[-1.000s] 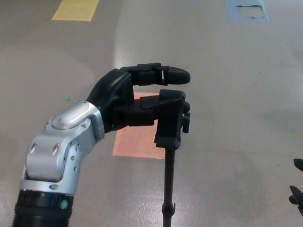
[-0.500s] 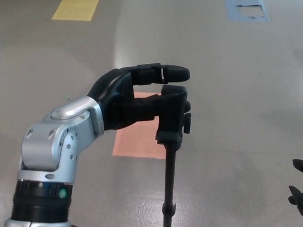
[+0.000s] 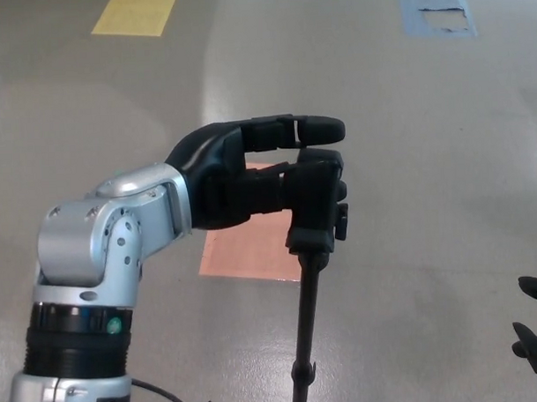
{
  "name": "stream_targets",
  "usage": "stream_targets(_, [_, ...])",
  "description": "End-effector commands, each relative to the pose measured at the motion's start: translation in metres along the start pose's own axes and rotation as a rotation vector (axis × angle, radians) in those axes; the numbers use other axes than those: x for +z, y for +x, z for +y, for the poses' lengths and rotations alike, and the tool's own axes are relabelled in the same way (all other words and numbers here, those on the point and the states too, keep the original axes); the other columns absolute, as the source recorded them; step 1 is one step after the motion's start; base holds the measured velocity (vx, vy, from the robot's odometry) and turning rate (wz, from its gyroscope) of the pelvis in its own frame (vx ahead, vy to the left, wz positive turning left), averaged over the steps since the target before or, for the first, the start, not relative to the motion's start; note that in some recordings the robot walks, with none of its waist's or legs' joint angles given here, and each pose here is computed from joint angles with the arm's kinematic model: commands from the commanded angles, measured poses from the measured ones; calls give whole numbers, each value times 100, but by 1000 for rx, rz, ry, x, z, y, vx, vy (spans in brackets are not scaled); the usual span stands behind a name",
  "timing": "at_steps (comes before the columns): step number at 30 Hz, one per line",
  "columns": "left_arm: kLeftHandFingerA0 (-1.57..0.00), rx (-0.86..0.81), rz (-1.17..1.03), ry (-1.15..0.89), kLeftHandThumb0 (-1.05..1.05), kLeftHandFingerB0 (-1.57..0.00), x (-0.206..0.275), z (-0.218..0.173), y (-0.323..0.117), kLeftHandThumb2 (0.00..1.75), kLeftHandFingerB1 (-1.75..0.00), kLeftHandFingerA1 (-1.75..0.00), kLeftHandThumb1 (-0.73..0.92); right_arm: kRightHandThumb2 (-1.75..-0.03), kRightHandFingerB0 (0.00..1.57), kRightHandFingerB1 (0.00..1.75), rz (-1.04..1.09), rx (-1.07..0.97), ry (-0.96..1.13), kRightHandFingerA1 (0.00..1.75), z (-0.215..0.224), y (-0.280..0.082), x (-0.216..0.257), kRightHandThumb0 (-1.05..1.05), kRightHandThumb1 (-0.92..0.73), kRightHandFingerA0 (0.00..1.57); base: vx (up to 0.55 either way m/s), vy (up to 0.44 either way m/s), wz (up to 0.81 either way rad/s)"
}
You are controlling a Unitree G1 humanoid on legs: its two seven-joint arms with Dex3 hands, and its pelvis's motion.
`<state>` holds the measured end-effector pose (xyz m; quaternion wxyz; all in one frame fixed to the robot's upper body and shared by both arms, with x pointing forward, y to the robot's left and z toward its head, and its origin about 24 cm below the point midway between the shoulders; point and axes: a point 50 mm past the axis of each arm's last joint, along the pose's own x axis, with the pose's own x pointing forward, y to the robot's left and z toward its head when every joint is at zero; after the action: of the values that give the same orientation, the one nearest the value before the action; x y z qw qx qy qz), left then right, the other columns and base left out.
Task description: The robot uses its left hand to grab the top of a phone stand kept on the floor and rotates it anti-clockwise
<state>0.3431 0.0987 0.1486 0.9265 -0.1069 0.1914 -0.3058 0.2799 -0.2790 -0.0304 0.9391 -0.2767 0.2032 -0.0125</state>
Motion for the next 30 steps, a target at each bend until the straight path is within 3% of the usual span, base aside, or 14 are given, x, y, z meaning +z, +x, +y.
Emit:
stream_targets(1, [-70, -3, 92, -78, -16, -78, -10, -1, 0, 57, -52, -51, 59, -66, 14, 28, 31, 5, -17, 46, -10, 1, 0, -41, -85, 70, 0, 0, 0])
stream_targets(3, [-77, -7, 82, -90, -16, -71, -10, -2, -1, 56, -48, -51, 56, -66, 14, 28, 32, 8, -22, 47, -10, 1, 0, -42, -85, 70, 0, 0, 0])
stream_targets(7, [-59, -34, 48, -104, -12, -56, -12, -3, -2, 57, -39, -46, 56, -66, 15, 28, 40, 9, -18, 46, -10, 2, 0, -42, -85, 70, 0, 0, 0])
stream_targets(8, [-42, -53, 35, -94, -30, -42, -13, -3, -2, 63, -39, -44, 49, -66, 14, 28, 36, 11, -20, 47, -10, 2, 0, -42, -85, 71, 0, 0, 0])
stream_targets(11, [-34, -87, 28, -64, -46, -29, -14, -3, -4, 65, -39, -43, 41, -66, 15, 28, 35, 15, -26, 47, -10, 1, 0, -42, -85, 71, 0, 0, 0])
stream_targets(12, [-26, -107, 24, -35, -56, -13, -15, -2, -4, 67, -35, -41, 41, -66, 15, 28, 40, 16, -29, 46, -10, 2, 0, -42, -85, 69, 0, 0, 0])
stream_targets(20, [-9, -183, 8, 31, -66, -5, -17, -1, -7, 73, -23, -35, 41, -67, 14, 28, 38, 29, -29, 47, -10, 2, 1, -41, -85, 70, 0, 0, 0])
stream_targets(21, [-12, -194, 7, 28, -64, -3, -18, -1, -7, 56, -24, -28, 48, -67, 14, 28, 37, 30, -31, 47, -10, 2, 1, -41, -85, 70, 0, 0, 0])
stream_targets(27, [-9, -213, -1, 44, -65, 0, -18, 0, -7, 56, -23, -27, 49, -66, 15, 28, 43, 33, -29, 46, -10, 3, 2, -43, -85, 70, 0, 0, 0])
stream_targets(28, [-7, -216, -1, 45, -68, -2, -18, 0, -7, 74, -17, -26, 41, -66, 14, 28, 43, 33, -31, 46, -10, 3, 2, -43, -85, 70, 0, 0, 0])
stream_targets(30, [-7, -220, -3, 46, -68, -2, -18, 1, -7, 74, -17, -26, 41, -66, 14, 28, 43, 34, -31, 46, -11, 3, 2, -43, -85, 70, 0, 0, 0])
